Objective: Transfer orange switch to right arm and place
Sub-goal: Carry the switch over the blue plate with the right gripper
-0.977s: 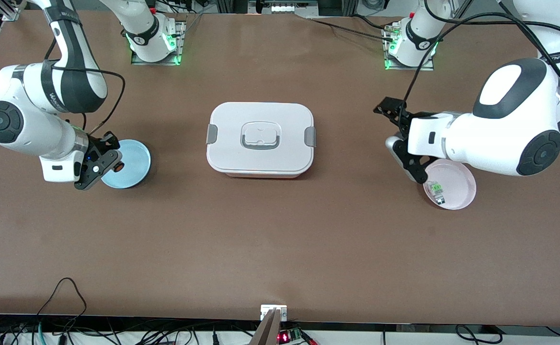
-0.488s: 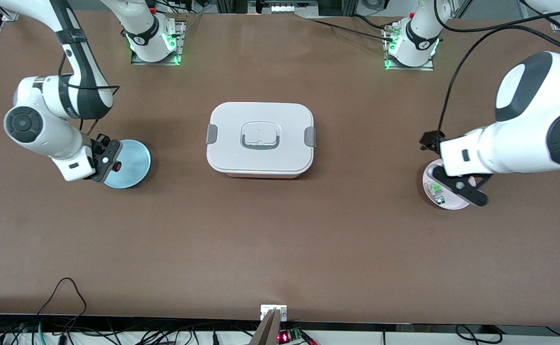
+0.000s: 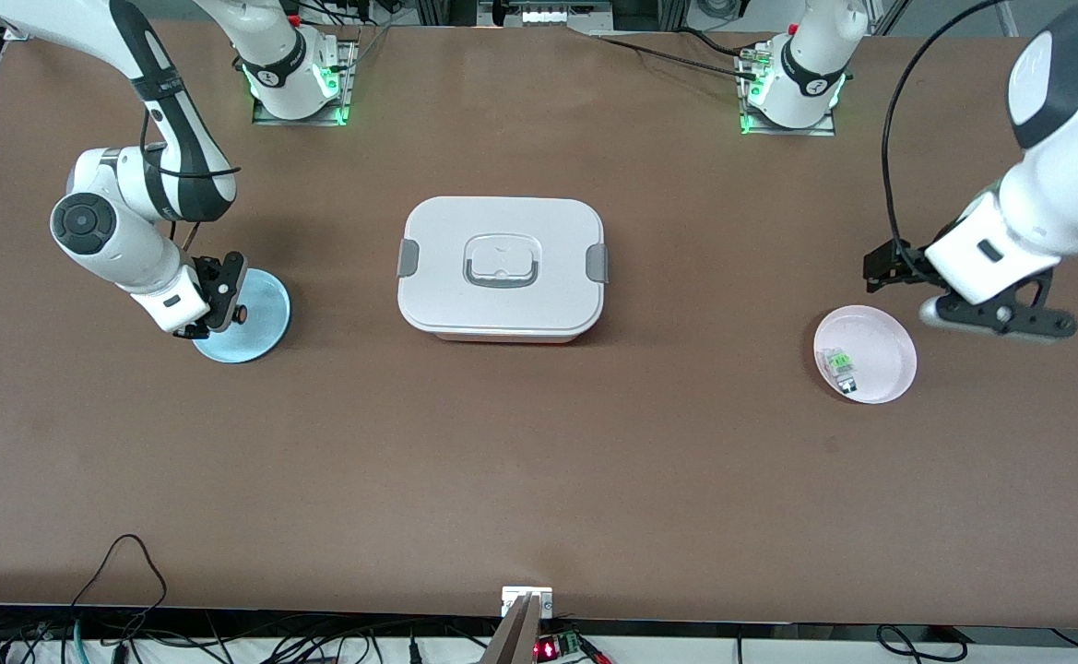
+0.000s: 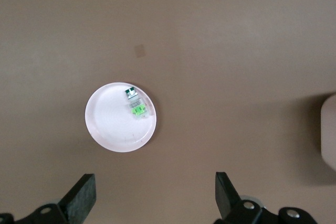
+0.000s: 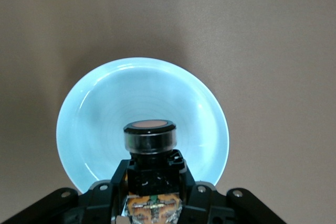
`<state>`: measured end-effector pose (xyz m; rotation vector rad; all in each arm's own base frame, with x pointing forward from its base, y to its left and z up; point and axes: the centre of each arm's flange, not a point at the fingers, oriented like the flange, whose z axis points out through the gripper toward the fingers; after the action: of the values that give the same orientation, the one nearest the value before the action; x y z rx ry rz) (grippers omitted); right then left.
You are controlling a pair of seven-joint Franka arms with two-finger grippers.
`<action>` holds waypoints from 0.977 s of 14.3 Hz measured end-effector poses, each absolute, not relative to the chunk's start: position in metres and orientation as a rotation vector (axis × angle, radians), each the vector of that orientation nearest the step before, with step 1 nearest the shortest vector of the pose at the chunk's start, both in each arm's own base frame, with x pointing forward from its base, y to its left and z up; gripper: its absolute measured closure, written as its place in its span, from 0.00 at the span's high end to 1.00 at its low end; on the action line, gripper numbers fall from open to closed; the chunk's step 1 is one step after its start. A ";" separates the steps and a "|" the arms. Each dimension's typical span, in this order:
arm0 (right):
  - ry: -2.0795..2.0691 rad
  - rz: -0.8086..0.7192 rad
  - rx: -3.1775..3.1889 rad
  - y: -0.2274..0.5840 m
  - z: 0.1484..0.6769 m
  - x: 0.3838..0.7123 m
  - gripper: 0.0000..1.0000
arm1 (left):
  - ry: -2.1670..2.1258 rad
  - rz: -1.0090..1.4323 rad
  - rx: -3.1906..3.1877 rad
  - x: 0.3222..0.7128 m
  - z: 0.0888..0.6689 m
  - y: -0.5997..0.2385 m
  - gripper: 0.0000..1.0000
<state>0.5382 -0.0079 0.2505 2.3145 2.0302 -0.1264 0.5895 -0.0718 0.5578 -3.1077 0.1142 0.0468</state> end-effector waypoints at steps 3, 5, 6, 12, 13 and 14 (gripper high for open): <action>2.049 -0.117 2.299 -0.015 0.239 0.538 0.41 | 0.178 -0.017 -3.101 0.567 0.584 -0.070 1.00; 2.047 -0.104 2.300 -0.021 0.230 0.538 0.41 | 0.268 -0.030 -3.093 0.563 0.594 -0.064 1.00; 2.046 -0.091 2.299 -0.024 0.223 0.536 0.41 | 0.262 -0.022 -3.093 0.562 0.595 -0.059 1.00; 2.053 -0.064 2.309 -0.029 0.184 0.526 0.41 | 0.206 0.080 -3.097 0.557 0.589 -0.040 1.00; 2.055 -0.070 2.313 -0.029 0.182 0.524 0.41 | 0.214 0.079 -3.097 0.557 0.589 -0.043 1.00; 2.058 -0.075 2.315 -0.028 0.180 0.522 0.41 | 0.225 0.073 -3.096 0.557 0.591 -0.047 1.00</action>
<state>0.5221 -0.0285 0.1804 2.3153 2.0576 -0.0755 0.5567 -0.0471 0.5906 -3.0962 0.2248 0.0732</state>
